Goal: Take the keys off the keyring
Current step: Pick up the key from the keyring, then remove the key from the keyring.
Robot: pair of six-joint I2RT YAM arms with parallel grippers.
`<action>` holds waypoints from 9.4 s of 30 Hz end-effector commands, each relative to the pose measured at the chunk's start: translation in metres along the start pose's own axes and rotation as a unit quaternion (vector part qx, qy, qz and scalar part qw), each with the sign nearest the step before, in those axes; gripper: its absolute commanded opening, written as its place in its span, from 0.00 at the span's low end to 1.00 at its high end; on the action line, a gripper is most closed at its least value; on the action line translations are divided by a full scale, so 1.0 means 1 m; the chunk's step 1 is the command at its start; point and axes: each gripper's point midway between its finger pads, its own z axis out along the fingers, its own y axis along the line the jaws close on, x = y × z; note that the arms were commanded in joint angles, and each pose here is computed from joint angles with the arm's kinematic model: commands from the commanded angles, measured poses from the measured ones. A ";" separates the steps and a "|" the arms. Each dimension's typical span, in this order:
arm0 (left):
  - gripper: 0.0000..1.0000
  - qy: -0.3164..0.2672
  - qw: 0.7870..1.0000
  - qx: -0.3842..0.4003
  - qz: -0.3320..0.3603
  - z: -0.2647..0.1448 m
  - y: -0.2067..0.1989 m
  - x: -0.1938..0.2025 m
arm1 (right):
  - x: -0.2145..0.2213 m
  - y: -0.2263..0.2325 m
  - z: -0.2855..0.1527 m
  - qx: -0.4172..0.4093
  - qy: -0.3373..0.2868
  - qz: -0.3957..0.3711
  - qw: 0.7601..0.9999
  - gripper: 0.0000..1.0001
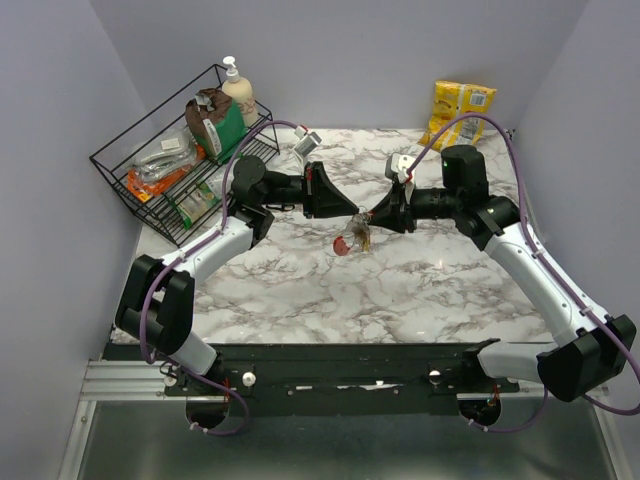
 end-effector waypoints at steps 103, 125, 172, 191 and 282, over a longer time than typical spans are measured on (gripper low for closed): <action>0.60 -0.007 0.999 -0.048 0.023 0.006 0.019 -0.003 | -0.030 -0.036 -0.044 0.162 0.213 -0.260 0.928 0.01; 0.61 -0.006 0.999 -0.046 0.026 0.005 0.015 -0.006 | -0.022 -0.053 -0.050 0.229 0.254 -0.274 0.899 0.01; 0.61 0.009 0.995 -0.098 0.031 0.009 0.035 -0.018 | -0.039 0.015 -0.048 0.094 0.189 -0.228 0.950 0.01; 0.61 0.047 0.998 -0.040 0.015 0.033 0.013 0.002 | -0.044 0.014 -0.049 0.098 0.182 -0.241 0.948 0.01; 0.00 0.029 0.997 0.069 0.009 0.038 -0.031 0.000 | 0.000 -0.042 -0.076 0.270 0.232 -0.223 0.907 0.01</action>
